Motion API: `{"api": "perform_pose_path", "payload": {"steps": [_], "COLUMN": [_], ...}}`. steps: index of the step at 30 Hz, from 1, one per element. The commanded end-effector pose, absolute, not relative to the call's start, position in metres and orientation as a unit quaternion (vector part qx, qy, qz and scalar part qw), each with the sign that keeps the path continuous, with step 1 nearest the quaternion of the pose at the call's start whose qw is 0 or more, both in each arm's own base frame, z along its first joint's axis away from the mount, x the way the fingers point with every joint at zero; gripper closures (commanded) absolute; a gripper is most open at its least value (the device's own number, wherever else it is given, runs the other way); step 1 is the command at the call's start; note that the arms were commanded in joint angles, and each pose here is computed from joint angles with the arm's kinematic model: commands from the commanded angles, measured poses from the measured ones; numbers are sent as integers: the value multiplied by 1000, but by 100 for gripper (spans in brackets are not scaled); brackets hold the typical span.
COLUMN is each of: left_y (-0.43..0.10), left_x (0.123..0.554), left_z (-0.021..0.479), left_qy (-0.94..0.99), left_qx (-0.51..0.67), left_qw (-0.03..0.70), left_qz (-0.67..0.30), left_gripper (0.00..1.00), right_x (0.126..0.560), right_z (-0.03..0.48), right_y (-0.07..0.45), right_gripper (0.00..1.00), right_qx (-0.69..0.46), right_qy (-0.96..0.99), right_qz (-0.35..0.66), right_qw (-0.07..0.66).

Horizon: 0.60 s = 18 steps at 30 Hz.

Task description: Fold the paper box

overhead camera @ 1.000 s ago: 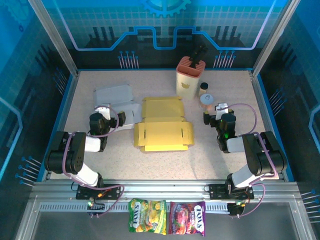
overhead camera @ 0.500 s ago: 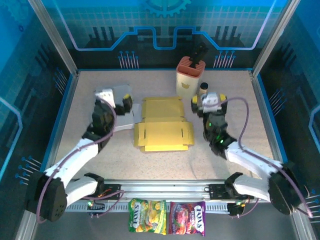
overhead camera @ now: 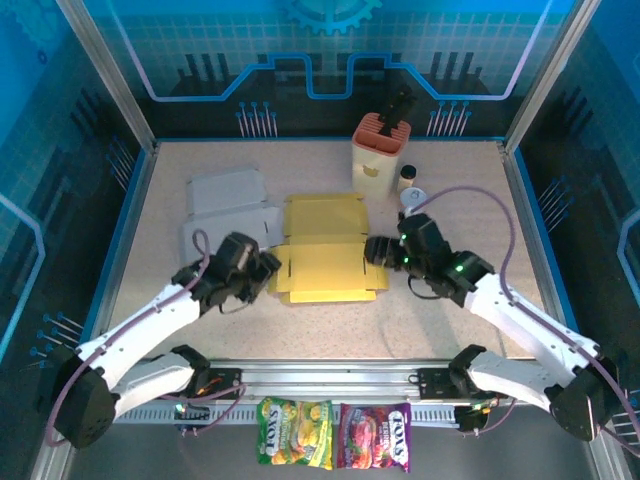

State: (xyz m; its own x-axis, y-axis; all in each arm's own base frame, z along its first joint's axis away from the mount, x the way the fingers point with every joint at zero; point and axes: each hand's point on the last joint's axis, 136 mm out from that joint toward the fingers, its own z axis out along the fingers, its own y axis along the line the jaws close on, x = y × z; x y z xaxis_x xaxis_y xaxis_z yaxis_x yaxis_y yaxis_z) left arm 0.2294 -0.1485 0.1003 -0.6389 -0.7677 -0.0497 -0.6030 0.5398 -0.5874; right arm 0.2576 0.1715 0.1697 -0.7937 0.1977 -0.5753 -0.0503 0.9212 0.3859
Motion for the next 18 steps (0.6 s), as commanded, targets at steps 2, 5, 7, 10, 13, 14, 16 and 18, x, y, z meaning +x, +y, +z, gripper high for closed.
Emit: {"api": "perform_pose_path", "payload": {"steps": [2,5,7,10,13,14,16,18], "left_y": [-160,-160,-161,-164,-167,-167,-165,-163], "left_x": [212,223,229,235,240,243,245,243], "left_z": [71,65,63,52,45,46,46,41], "left_qy": [788,764,757,744,736,735,734,734], "left_qx": [-512,-533,-538,-554,-559,-559,-560,-564], "left_qw": [111,133,140,136,139,146,153,149], "left_qz": [-323,-337,-342,-348,-355,-356,-353,-347], "left_gripper": [43,44,44,45,47,47,47,48], "right_x": [222,220,218,217,218,218,216,214], "right_z": [134,128,123,118,118,119,116,113], "right_y": [201,210,214,218,220,221,220,218], "right_gripper": [18,18,18,19,19,19,19,19], "right_qx": [50,52,55,59,60,61,63,69], "right_qy": [940,936,936,935,933,932,933,933], "right_qz": [267,291,298,307,313,316,316,315], "right_qw": [207,192,178,167,167,166,162,157]}}
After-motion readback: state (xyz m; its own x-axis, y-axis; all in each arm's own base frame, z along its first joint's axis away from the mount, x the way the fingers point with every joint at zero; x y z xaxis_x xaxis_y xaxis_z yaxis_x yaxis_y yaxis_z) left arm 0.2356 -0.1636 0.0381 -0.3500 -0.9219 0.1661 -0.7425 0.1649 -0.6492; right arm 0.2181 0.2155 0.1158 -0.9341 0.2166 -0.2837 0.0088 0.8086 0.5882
